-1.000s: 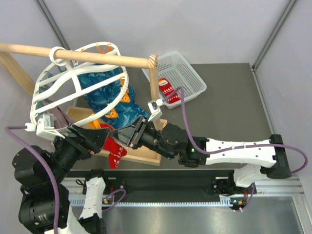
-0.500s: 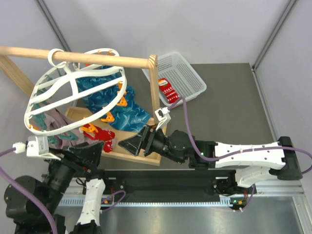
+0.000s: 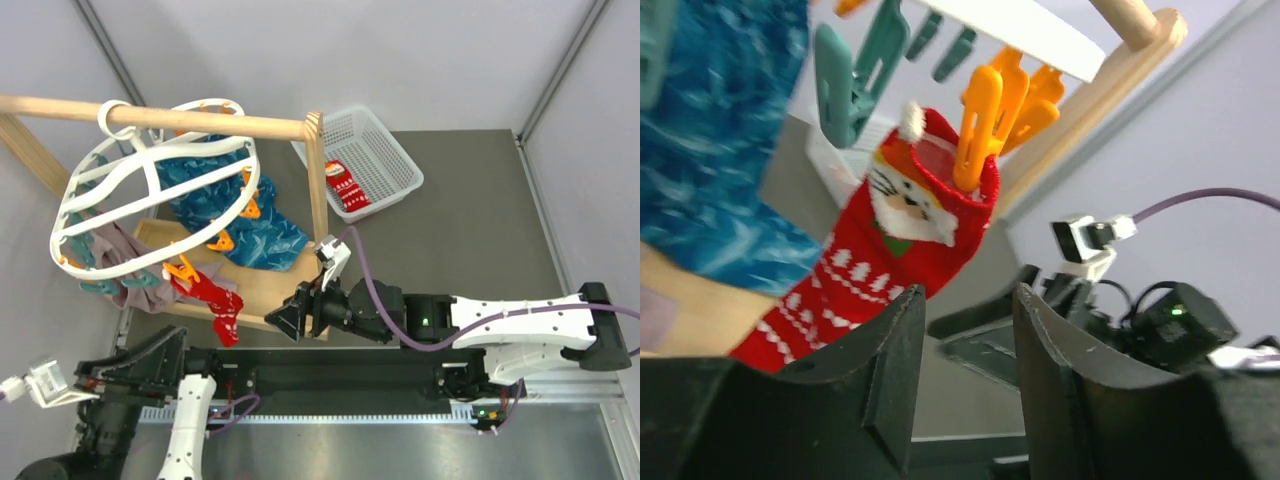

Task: Clip the socks to the hanger
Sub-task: Open the clamp at the hanger.

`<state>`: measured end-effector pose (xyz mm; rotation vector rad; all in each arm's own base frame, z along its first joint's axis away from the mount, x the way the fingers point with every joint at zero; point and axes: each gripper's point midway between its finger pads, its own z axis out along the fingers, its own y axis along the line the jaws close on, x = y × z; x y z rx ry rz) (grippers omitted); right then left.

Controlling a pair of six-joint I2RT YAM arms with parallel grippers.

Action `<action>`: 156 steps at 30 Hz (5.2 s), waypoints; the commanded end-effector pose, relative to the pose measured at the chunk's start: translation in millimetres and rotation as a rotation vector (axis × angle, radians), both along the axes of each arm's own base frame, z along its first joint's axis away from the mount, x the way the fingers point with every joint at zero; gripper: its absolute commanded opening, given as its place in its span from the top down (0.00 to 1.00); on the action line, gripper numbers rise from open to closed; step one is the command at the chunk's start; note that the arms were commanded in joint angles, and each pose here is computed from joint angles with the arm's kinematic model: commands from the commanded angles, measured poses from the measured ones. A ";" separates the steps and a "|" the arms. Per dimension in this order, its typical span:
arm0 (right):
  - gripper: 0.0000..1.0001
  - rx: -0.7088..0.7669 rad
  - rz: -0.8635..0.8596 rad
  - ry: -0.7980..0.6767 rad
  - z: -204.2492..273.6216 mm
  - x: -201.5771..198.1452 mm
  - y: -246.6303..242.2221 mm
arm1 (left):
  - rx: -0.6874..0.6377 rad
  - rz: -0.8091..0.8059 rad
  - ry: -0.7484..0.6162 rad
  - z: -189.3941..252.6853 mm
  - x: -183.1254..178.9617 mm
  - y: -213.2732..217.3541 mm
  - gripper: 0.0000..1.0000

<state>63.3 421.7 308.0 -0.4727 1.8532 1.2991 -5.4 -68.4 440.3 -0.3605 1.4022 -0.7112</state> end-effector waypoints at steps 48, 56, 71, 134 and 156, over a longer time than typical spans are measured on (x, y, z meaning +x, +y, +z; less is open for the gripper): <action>0.32 0.051 -0.136 -0.790 166.1 54.3 6.2 | 0.154 -0.785 -0.207 80.1 9.7 -69.0 0.46; 0.36 0.069 -0.119 -0.861 182.2 55.1 24.4 | 0.069 -0.721 -0.314 112.5 25.8 -66.7 0.46; 0.40 0.160 -0.052 -0.895 192.8 63.5 33.5 | -0.170 -0.730 -0.161 105.0 52.8 -72.6 0.51; 1.00 0.386 0.192 -0.605 199.0 41.1 52.7 | -0.009 -0.311 0.113 83.0 80.3 -50.4 0.60; 0.99 0.320 0.101 -0.505 193.2 62.2 59.7 | 0.158 -0.365 0.331 34.2 126.7 -38.2 0.55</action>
